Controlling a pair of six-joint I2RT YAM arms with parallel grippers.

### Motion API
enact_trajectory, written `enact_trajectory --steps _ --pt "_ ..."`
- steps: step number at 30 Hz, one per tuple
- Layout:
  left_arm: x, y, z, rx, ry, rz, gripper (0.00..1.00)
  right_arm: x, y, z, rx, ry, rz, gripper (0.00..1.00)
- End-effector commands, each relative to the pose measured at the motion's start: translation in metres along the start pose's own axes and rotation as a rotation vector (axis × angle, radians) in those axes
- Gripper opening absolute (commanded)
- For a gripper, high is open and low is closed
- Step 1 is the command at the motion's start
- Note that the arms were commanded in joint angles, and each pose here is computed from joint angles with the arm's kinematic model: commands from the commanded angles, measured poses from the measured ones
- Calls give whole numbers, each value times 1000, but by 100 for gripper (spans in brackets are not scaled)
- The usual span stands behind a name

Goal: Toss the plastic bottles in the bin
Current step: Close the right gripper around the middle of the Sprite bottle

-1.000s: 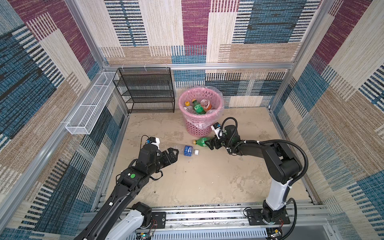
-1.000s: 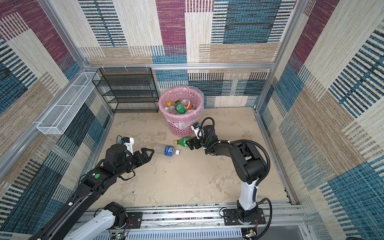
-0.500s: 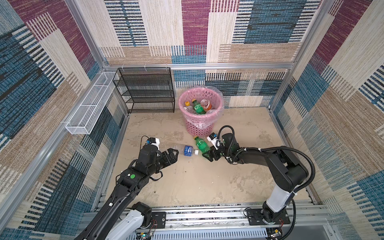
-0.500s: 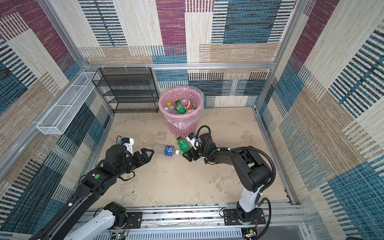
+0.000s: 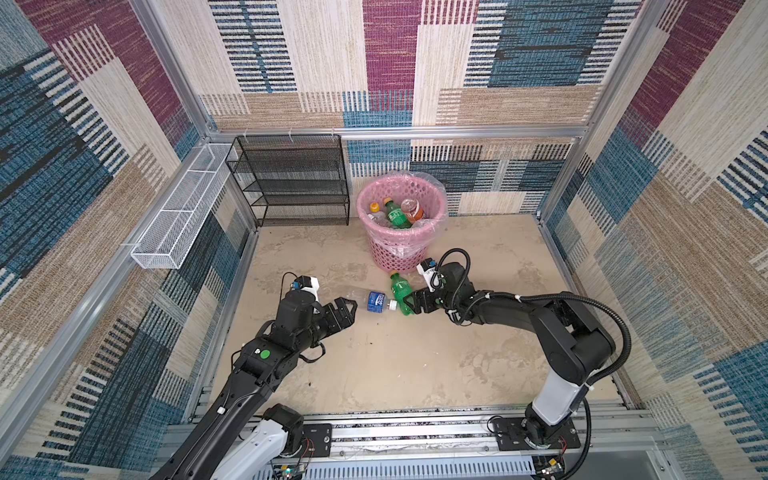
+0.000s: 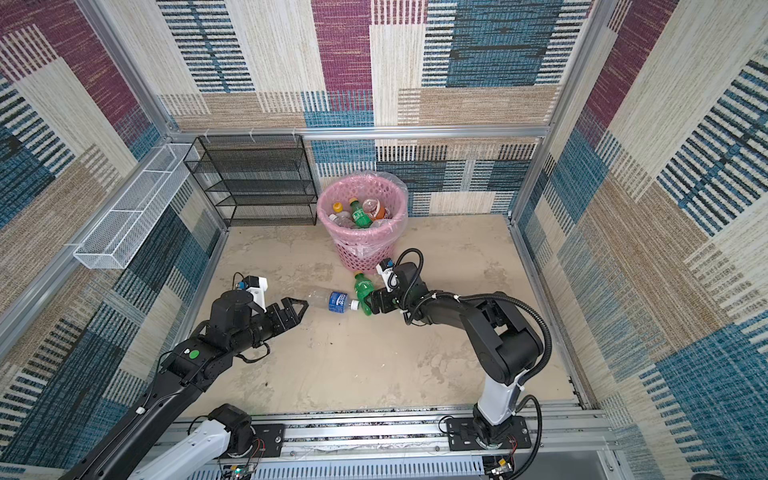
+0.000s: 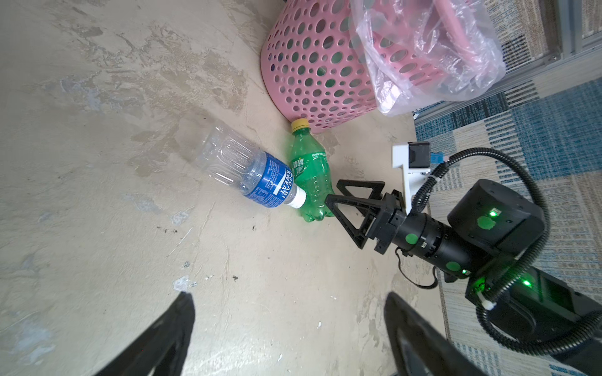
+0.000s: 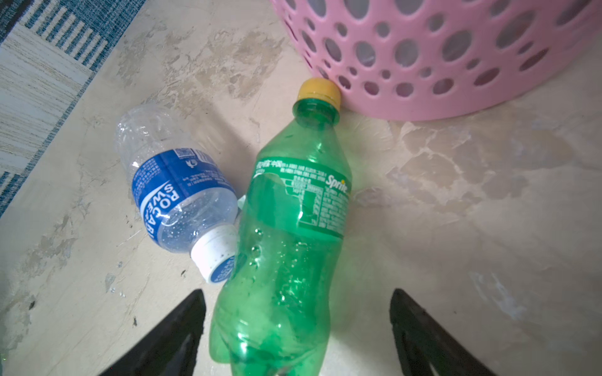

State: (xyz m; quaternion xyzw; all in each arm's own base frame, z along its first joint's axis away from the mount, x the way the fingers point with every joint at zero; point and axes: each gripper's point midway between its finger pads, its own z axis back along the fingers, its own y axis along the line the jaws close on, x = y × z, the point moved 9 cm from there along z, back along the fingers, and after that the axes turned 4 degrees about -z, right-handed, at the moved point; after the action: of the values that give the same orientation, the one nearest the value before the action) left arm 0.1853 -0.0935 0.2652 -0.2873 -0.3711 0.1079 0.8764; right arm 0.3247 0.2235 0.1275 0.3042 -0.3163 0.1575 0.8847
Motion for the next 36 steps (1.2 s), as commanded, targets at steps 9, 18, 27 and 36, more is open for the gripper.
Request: enact_trajectory --steps 9,18,27,36 --pt "-1 2 -2 13 2 9 92 -1 2 -19 -22 36 -143 83" --pt "-2 4 1 22 -4 2 92 -7 1 -24 -27 55 -172 73" --pt "-2 4 -1 22 0 2 92 -15 2 -9 -34 50 -162 59" --pt "-1 3 -5 20 5 6 92 -37 4 28 -48 15 -193 57"
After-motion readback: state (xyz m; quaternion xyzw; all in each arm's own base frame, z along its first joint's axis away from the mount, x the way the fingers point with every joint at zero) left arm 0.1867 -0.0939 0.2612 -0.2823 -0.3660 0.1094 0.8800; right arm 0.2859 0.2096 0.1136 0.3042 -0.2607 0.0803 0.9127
